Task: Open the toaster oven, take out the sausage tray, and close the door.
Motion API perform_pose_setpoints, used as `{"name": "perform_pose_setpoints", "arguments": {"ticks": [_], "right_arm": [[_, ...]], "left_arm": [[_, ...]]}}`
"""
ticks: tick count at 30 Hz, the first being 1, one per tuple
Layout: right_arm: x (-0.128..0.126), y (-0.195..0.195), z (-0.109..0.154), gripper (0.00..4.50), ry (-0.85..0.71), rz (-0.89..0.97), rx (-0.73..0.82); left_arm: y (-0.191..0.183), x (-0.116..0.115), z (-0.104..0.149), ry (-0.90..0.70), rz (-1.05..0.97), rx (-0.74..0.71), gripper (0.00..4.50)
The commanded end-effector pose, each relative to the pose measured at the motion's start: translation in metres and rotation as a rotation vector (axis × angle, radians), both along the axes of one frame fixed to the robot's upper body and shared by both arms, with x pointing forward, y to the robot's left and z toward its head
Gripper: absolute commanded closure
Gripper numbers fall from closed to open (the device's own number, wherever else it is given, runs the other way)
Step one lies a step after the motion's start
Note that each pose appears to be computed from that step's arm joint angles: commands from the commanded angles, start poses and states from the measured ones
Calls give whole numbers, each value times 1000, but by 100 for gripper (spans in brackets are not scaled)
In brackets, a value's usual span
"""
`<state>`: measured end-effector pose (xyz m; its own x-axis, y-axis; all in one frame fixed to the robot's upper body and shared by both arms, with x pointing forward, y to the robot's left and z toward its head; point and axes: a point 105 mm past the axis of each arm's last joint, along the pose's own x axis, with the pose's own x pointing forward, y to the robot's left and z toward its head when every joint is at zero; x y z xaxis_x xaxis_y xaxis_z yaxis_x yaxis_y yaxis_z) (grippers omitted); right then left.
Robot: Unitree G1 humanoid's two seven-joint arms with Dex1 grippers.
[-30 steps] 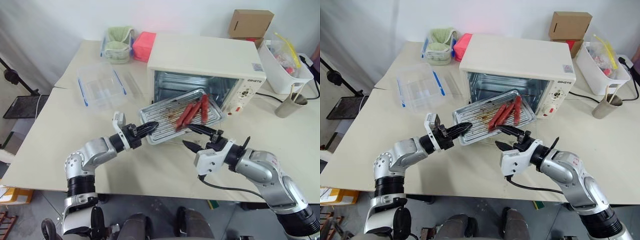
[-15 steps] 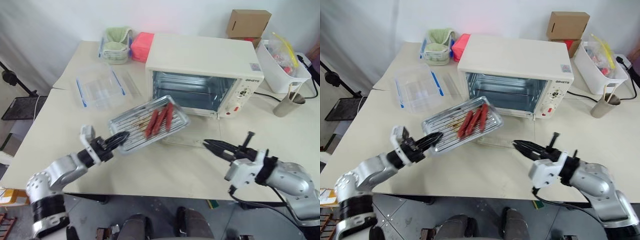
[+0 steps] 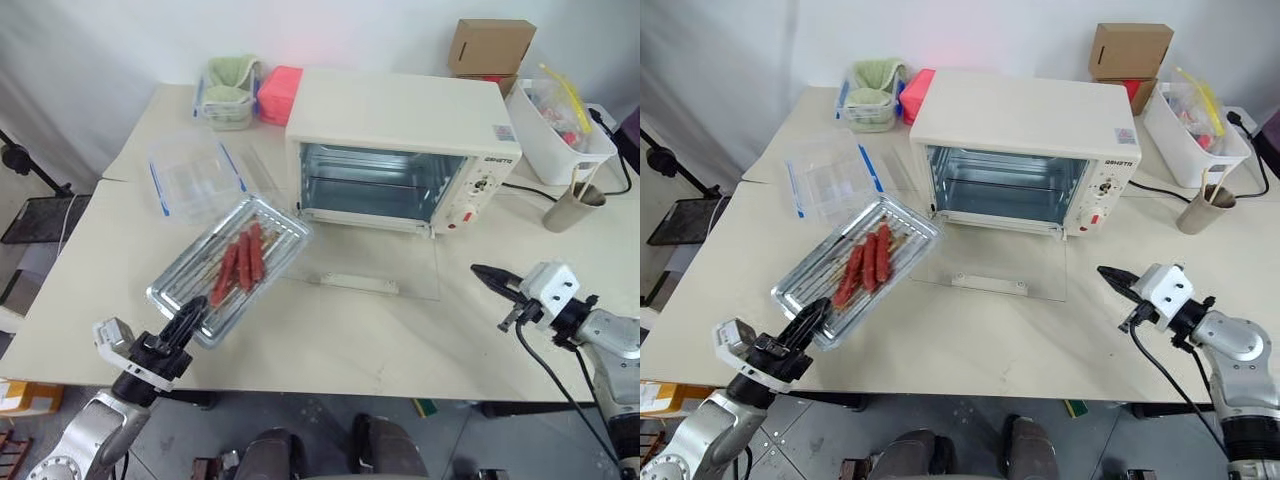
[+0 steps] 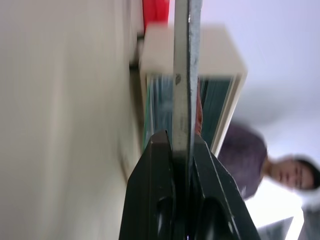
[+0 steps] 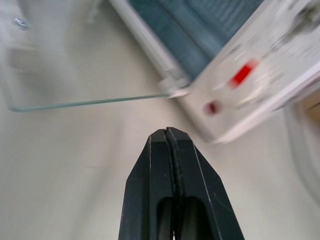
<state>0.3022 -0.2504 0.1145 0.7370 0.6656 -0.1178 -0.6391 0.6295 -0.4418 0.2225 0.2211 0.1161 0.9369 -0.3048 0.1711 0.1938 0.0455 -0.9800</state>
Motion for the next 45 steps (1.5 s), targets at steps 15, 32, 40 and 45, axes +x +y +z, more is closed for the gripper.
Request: {"name": "perform_pose_setpoints", "arguments": {"ticks": [15, 32, 40, 45], "right_arm": [[9, 28, 34, 447, 42, 242, 272], [-7, 36, 130, 432, -101, 230, 444], [-49, 36, 85, 205, 23, 228, 312], [-69, 33, 73, 49, 59, 231, 266]], "left_arm": [[20, -4, 0, 35, 132, -23, 450], [9, 15, 5, 6, -142, 72, 450], [-36, 29, 19, -21, -470, 214, 450], [-61, 49, 26, -24, -607, 238, 450]]}}
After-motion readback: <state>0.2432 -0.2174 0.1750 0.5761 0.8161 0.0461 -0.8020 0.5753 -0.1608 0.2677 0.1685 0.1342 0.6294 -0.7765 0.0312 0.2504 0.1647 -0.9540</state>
